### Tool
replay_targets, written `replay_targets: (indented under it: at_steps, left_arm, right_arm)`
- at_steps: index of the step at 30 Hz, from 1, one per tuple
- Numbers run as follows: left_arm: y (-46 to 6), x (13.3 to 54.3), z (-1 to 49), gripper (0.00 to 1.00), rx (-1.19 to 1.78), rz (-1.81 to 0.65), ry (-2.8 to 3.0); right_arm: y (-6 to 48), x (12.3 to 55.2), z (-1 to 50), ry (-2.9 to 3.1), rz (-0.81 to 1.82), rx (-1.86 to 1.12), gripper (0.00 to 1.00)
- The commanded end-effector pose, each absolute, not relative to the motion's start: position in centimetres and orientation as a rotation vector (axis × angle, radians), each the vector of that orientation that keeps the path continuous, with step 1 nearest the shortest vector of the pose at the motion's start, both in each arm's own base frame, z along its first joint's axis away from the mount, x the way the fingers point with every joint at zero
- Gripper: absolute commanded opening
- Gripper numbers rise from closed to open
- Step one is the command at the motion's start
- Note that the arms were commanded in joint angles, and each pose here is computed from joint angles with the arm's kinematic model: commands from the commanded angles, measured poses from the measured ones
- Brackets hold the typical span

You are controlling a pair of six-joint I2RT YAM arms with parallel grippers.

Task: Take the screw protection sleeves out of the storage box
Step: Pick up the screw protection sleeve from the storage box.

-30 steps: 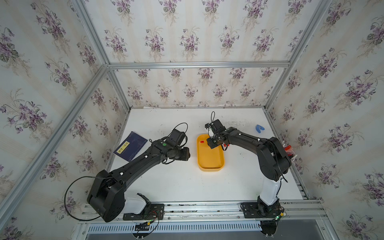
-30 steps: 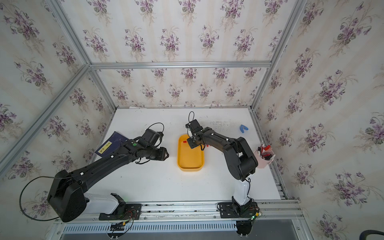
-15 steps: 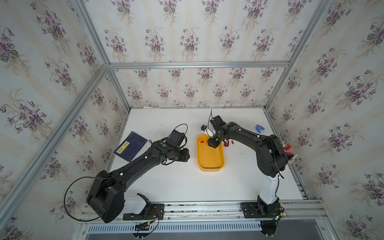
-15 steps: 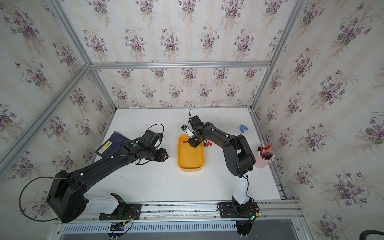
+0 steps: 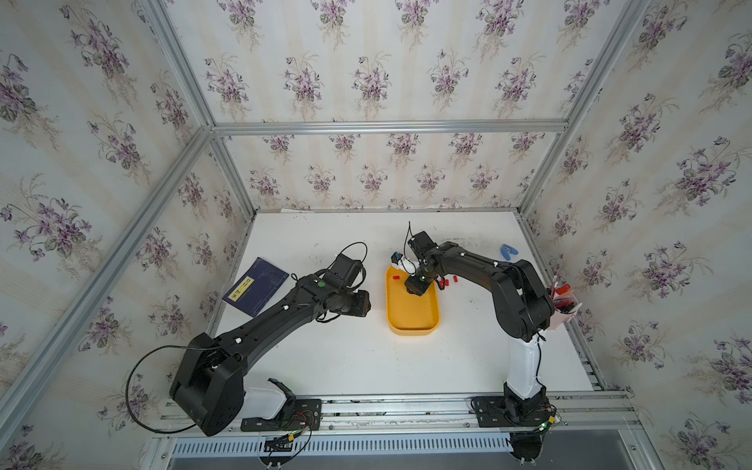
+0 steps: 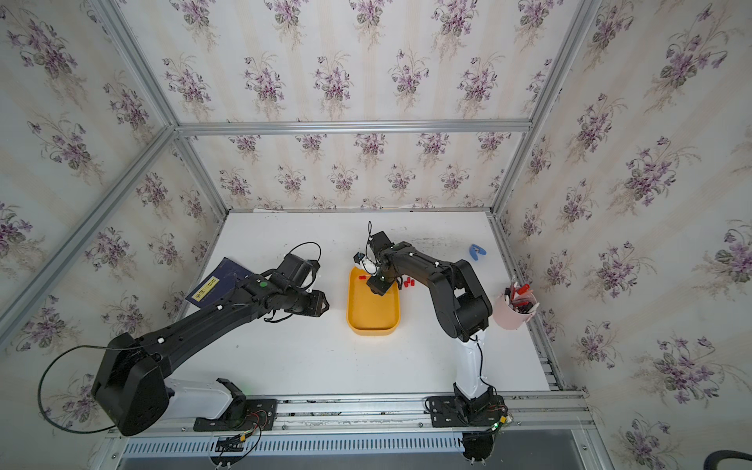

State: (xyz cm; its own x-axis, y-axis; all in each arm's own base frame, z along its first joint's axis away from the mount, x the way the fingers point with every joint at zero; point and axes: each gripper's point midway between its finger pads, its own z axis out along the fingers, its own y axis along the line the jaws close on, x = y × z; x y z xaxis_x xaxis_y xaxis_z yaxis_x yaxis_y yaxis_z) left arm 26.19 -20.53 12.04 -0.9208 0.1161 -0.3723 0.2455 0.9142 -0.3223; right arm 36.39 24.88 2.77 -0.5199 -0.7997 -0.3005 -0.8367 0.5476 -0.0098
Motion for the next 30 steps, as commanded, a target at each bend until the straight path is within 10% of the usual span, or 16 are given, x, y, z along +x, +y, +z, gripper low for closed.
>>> replay_targets:
  at_steps: [1, 18, 30]
  left_arm:
    - [-20.6, 26.5, 12.2, 0.47, 0.279, -0.514, 2.711]
    - [-20.4, 26.6, 12.3, 0.46, 0.272, -0.508, 2.711]
    - [-20.4, 26.6, 12.5, 0.47, 0.274, -0.506, 2.706]
  right_arm:
    - [24.7, 36.6, 2.3, 2.523, 0.173, -1.366, 0.55]
    - [23.1, 37.3, 1.5, 2.595, 0.200, -1.244, 0.20]
    - [23.5, 38.6, 4.9, 2.529, 0.211, -1.080, 0.17]
